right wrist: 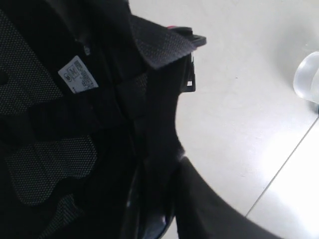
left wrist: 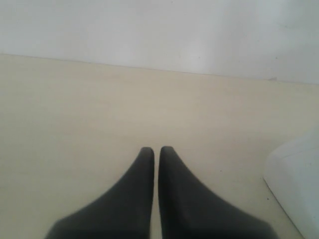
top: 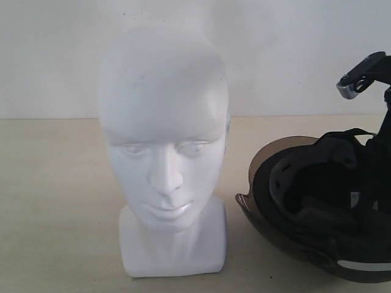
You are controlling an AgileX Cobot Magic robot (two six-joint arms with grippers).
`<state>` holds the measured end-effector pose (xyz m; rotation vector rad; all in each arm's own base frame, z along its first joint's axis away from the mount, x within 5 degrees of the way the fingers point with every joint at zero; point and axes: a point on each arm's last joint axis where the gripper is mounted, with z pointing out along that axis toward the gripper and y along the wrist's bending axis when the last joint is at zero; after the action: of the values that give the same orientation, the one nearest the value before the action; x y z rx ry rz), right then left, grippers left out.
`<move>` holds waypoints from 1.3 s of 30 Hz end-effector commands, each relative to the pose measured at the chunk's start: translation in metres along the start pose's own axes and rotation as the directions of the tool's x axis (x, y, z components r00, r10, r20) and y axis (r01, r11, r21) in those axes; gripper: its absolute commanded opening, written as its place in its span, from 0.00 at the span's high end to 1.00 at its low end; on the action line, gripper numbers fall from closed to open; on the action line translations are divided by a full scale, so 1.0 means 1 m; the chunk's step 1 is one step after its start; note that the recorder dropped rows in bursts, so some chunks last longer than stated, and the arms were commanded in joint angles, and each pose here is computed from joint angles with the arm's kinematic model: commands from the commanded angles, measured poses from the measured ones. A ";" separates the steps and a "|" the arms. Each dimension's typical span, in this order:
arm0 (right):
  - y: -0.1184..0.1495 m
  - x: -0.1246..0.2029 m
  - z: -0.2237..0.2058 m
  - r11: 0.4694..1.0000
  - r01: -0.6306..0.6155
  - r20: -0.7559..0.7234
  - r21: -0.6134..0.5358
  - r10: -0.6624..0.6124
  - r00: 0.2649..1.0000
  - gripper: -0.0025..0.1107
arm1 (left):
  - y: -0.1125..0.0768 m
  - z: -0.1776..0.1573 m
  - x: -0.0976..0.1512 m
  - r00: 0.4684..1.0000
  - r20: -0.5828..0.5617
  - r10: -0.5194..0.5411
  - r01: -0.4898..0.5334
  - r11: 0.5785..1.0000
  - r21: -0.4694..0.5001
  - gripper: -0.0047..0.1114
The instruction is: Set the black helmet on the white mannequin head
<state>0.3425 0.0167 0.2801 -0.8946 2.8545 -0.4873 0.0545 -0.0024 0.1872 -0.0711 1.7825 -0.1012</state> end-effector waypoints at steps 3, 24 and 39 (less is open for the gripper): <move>-0.003 0.001 -0.003 0.998 -0.054 0.037 0.020 0.054 0.998 0.73 | 0.000 0.000 0.002 1.000 -0.005 -0.013 0.013 1.000 -0.001 0.92; 0.011 -0.008 -0.074 0.961 -0.180 0.329 -0.208 0.242 0.913 0.71 | 0.000 0.000 0.001 1.000 -0.003 -0.013 0.013 1.000 -0.001 0.92; 0.067 -0.044 -0.055 0.891 -0.303 0.176 -0.337 0.376 0.910 0.98 | 0.000 0.000 0.001 1.000 -0.003 -0.013 0.013 1.000 -0.001 0.92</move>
<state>0.3325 0.0971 0.3130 -0.4802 2.8104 0.1784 0.0544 -0.0024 0.1865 -0.0710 1.7899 -0.1013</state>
